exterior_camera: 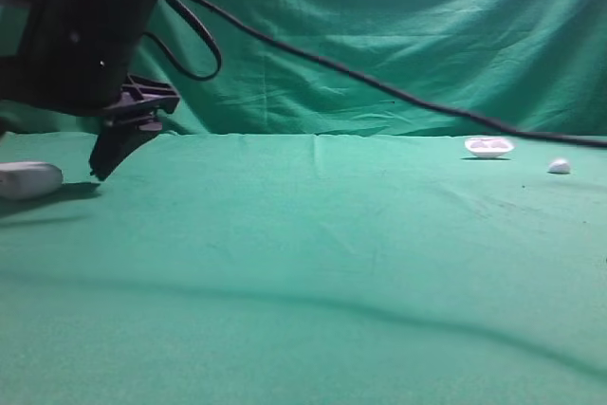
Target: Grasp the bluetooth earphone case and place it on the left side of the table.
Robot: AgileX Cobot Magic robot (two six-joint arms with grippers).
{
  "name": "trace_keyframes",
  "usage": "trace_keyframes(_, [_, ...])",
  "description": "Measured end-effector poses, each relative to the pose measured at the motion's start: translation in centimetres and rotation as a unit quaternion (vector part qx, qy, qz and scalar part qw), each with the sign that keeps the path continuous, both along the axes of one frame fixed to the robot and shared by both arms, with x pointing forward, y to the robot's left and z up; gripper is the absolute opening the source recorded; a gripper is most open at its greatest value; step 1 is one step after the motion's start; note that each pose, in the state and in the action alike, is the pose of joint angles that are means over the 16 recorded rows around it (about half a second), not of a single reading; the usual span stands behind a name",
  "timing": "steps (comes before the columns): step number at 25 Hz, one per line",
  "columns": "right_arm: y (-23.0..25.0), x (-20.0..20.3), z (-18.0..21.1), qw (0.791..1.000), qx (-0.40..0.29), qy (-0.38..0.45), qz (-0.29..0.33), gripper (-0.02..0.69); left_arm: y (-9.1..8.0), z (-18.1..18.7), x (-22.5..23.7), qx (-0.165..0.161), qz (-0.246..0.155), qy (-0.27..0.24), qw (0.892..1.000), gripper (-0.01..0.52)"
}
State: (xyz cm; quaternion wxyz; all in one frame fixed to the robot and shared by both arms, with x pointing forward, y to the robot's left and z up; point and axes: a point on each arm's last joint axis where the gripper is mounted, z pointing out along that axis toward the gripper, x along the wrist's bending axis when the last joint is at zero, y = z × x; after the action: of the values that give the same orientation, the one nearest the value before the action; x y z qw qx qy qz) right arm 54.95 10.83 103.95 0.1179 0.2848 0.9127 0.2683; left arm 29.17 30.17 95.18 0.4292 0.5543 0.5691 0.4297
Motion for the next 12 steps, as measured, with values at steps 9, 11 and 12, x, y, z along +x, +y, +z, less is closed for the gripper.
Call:
trace_keyframes(9, [-4.9, -1.6, 10.3, 0.998, -0.008, -0.045, -0.054, 0.029, 0.0, 0.0, 0.0, 0.0, 0.0, 0.0, 1.0, 0.0])
trace_keyframes(11, [-6.3, -2.0, 12.1, 0.996, -0.001, -0.055, -0.063, 0.008, 0.0, 0.0, 0.0, 0.0, 0.0, 0.0, 1.0, 0.0])
trace_keyframes(12, [-7.0, -2.2, 13.0, 0.996, 0.002, -0.059, -0.068, 0.003, 0.0, 0.0, 0.0, 0.0, 0.0, 0.0, 1.0, 0.0])
